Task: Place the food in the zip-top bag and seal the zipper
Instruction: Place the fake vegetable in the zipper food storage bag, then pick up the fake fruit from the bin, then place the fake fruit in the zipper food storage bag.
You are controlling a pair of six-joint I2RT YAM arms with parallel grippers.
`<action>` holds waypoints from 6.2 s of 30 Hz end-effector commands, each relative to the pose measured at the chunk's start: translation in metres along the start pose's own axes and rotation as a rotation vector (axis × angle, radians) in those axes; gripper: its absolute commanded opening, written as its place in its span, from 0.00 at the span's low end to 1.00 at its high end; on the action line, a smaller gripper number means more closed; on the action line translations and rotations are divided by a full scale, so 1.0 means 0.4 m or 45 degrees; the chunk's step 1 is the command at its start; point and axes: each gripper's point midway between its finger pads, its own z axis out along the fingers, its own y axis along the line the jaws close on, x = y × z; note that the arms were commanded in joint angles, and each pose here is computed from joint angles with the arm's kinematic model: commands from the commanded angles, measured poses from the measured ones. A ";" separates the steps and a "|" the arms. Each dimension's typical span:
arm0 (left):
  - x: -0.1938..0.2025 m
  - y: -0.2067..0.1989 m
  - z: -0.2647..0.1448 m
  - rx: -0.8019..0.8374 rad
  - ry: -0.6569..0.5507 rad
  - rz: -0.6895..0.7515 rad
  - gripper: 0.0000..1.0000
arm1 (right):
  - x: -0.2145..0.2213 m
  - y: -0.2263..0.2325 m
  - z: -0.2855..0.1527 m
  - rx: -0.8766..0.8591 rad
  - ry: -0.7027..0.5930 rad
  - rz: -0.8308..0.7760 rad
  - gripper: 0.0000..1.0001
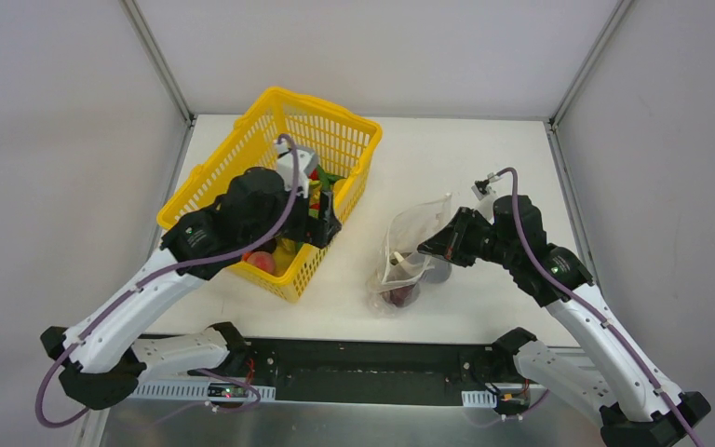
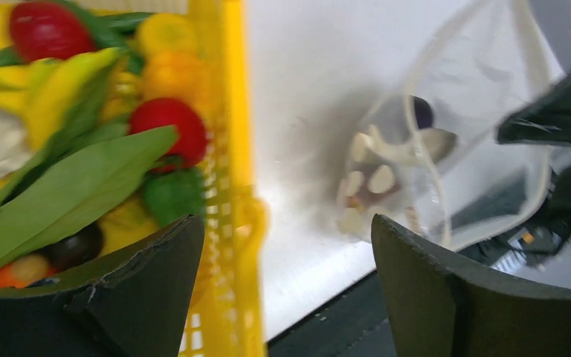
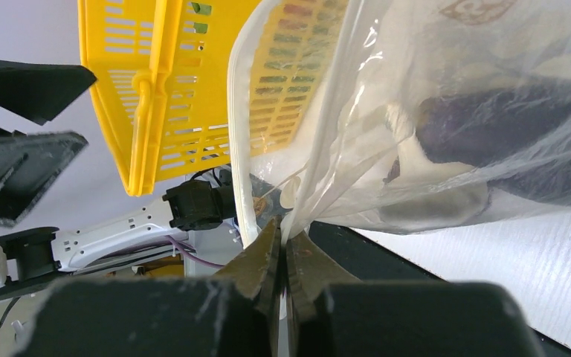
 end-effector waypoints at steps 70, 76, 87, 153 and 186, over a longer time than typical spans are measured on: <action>0.556 0.485 0.011 -0.596 1.202 -0.493 0.67 | -0.012 0.020 -0.018 -0.029 -0.031 -0.055 0.05; 0.514 0.458 0.041 -0.545 1.026 -0.569 0.43 | -0.012 0.022 -0.017 -0.031 -0.030 -0.053 0.05; 0.402 0.385 0.182 -0.446 0.728 -0.600 0.36 | -0.017 0.032 -0.017 -0.040 -0.029 -0.043 0.05; -0.115 -0.173 -0.072 0.626 -0.232 -0.290 0.39 | -0.005 0.081 -0.018 -0.094 0.049 -0.048 0.02; -0.008 -0.259 0.161 0.351 0.032 0.021 0.80 | 0.006 0.074 -0.036 -0.119 0.017 -0.064 0.03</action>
